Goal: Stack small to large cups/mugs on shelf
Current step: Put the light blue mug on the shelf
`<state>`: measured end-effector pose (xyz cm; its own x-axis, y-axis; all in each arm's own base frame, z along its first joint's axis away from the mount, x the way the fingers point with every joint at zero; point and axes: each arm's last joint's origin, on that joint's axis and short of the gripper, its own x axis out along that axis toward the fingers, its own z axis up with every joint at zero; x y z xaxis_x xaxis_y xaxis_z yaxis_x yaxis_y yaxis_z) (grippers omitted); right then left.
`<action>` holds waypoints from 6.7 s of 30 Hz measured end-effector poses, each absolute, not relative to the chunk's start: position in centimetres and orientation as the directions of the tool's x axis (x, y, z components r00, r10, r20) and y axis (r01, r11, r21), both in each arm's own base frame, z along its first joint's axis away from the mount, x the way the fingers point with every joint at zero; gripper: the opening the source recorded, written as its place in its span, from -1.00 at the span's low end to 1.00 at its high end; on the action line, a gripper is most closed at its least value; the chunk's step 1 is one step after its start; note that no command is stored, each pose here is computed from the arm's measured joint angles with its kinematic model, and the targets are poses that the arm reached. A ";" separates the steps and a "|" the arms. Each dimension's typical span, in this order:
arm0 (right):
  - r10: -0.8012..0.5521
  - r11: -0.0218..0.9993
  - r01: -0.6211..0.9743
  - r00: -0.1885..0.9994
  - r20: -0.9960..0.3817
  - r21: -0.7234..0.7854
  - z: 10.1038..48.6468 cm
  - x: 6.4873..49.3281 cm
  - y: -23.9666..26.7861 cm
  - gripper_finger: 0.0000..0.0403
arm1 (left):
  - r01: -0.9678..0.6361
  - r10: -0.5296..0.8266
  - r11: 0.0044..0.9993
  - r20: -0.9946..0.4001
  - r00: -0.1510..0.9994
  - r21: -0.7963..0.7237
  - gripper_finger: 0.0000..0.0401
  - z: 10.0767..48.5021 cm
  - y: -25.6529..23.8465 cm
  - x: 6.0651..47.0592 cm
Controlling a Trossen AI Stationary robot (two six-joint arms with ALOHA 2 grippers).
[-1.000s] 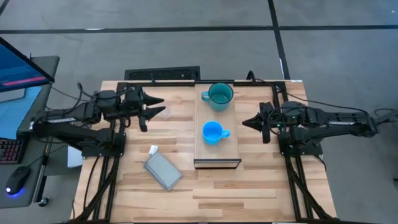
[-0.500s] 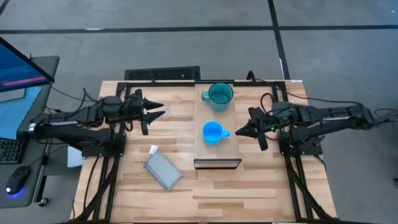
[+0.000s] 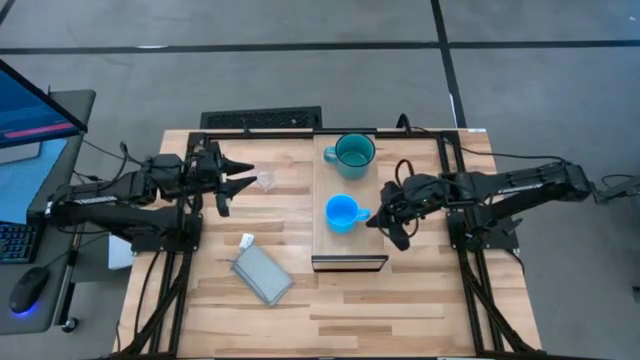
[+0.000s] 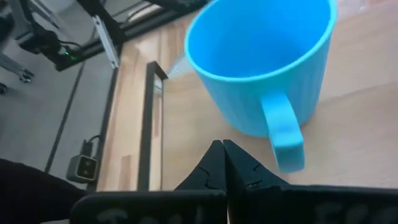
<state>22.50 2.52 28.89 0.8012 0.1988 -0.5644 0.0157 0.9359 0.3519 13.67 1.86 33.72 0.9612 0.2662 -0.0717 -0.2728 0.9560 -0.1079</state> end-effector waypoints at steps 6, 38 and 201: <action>0.115 0.945 0.102 0.786 -0.607 0.311 28.0 23.3 1.8 -0.96 | -0.278 0.265 0.954 -0.118 0.957 -0.113 -0.26 33.3 1.9 13.6; -0.076 0.947 0.237 0.821 -0.565 0.216 28.3 23.4 -3.6 -0.96 | -0.282 0.266 0.953 -0.141 0.953 -0.111 -0.26 33.1 1.9 13.6; -0.012 0.999 -0.022 0.747 -0.665 -0.043 37.1 34.6 4.6 -0.96 | -0.273 0.218 0.949 -0.292 0.931 -0.161 -0.26 31.6 1.7 13.3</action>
